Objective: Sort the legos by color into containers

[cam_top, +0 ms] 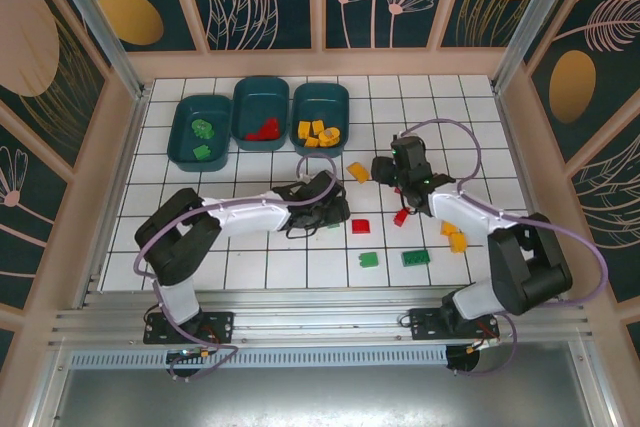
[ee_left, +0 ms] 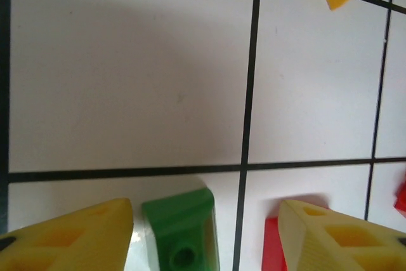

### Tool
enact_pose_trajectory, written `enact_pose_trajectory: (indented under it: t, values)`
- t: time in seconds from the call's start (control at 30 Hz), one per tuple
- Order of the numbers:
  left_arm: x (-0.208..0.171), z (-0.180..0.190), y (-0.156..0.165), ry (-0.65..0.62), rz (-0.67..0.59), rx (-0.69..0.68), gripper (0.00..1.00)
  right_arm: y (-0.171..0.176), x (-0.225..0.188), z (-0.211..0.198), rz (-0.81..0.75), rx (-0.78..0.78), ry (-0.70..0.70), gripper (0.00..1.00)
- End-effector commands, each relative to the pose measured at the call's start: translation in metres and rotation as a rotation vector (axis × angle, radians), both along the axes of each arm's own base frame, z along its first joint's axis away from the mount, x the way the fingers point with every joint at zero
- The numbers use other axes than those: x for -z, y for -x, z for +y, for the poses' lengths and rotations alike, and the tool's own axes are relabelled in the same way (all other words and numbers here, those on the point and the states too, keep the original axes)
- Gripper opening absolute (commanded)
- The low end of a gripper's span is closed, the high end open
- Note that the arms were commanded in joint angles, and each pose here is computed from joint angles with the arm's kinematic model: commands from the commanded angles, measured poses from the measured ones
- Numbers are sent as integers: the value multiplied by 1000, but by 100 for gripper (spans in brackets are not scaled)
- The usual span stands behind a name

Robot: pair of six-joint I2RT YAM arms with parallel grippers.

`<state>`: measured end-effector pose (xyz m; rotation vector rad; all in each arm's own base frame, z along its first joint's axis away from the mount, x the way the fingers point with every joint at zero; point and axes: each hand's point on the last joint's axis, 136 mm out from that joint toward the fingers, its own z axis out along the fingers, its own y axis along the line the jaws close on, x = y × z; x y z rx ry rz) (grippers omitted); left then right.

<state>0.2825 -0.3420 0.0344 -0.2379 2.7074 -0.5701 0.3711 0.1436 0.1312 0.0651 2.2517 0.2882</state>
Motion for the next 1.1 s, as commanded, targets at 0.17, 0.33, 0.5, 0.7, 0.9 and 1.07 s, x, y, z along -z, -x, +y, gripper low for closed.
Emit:
enact_pose_trajectory:
  t: [0.17, 0.33, 0.5, 0.7, 0.9, 1.07]
  values:
    - [20, 28, 6, -159, -1, 0, 46, 5, -13, -1, -62, 1, -37, 62]
    - [28, 32, 12, -184, 5, 27, 40, 6, -12, -2, -66, 4, -42, 62]
    - [37, 36, 15, -206, 13, 52, 36, 7, -19, -2, -71, 6, -49, 62]
    - [29, 40, 16, -211, -12, 69, 23, 11, -21, -6, -73, 25, -57, 61]
    - [15, 39, 13, -206, -41, 81, 18, 11, -21, -2, -69, 21, -71, 61]
    - [-8, 38, 7, -190, -90, 83, 18, 9, -25, 3, -70, 11, -70, 61]
